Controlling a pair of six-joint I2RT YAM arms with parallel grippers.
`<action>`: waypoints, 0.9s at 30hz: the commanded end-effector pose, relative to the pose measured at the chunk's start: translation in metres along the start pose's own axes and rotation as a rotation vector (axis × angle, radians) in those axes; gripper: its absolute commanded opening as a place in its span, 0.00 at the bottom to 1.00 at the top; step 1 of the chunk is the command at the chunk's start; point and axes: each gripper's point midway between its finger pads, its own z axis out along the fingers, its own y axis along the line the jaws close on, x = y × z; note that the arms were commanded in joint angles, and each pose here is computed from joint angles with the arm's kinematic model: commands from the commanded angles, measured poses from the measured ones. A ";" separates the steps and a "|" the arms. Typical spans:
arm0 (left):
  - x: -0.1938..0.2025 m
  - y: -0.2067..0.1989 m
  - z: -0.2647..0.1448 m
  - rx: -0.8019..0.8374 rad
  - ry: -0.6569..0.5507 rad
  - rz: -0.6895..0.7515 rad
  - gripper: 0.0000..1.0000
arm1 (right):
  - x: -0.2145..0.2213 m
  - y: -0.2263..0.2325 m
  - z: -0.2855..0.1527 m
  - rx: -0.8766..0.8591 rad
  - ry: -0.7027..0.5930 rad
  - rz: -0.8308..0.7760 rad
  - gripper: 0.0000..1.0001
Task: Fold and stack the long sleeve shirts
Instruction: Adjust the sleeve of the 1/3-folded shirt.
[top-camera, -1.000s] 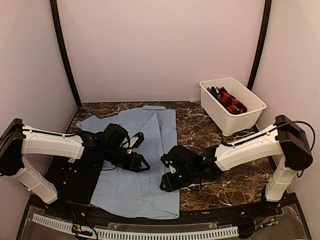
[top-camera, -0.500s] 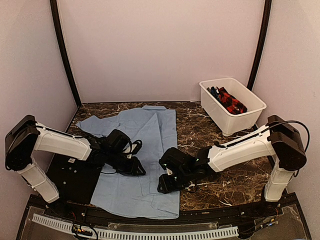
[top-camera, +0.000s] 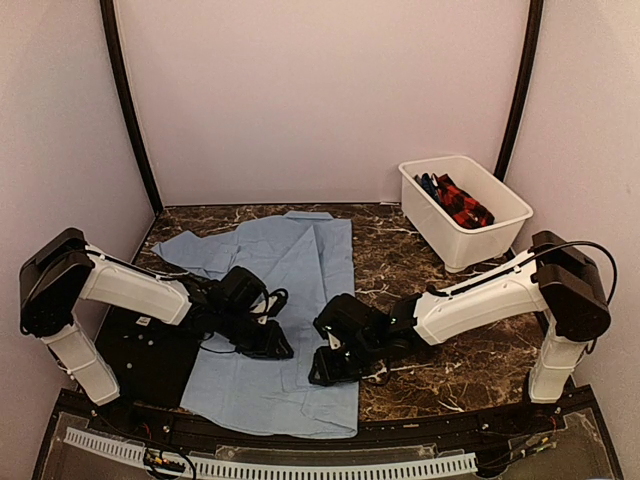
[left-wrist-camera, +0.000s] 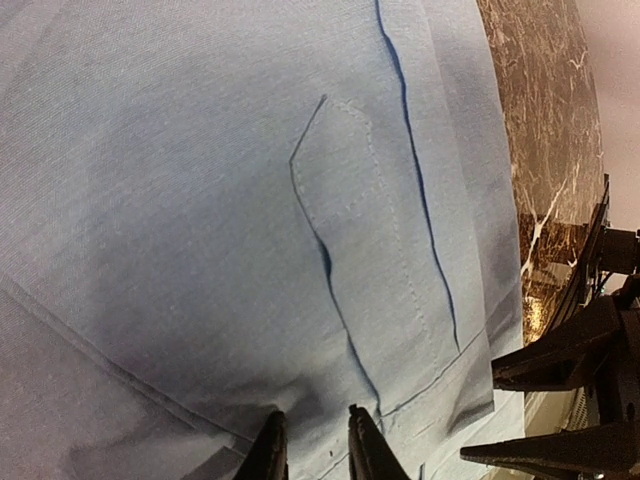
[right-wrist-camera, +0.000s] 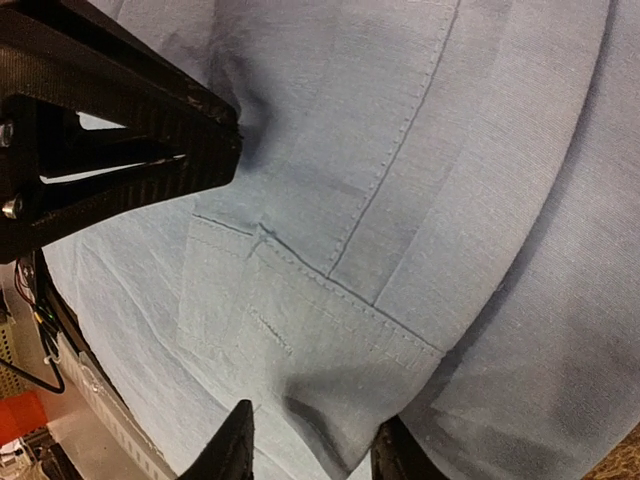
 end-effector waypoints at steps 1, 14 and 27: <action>0.006 -0.001 0.002 0.010 0.012 -0.001 0.20 | -0.006 0.012 -0.004 -0.038 -0.032 0.016 0.30; -0.023 -0.016 -0.024 -0.039 -0.083 0.024 0.23 | -0.001 0.005 -0.029 -0.018 -0.046 0.038 0.00; -0.068 -0.027 -0.046 -0.057 -0.191 0.015 0.24 | 0.036 0.009 -0.038 -0.040 0.011 0.045 0.00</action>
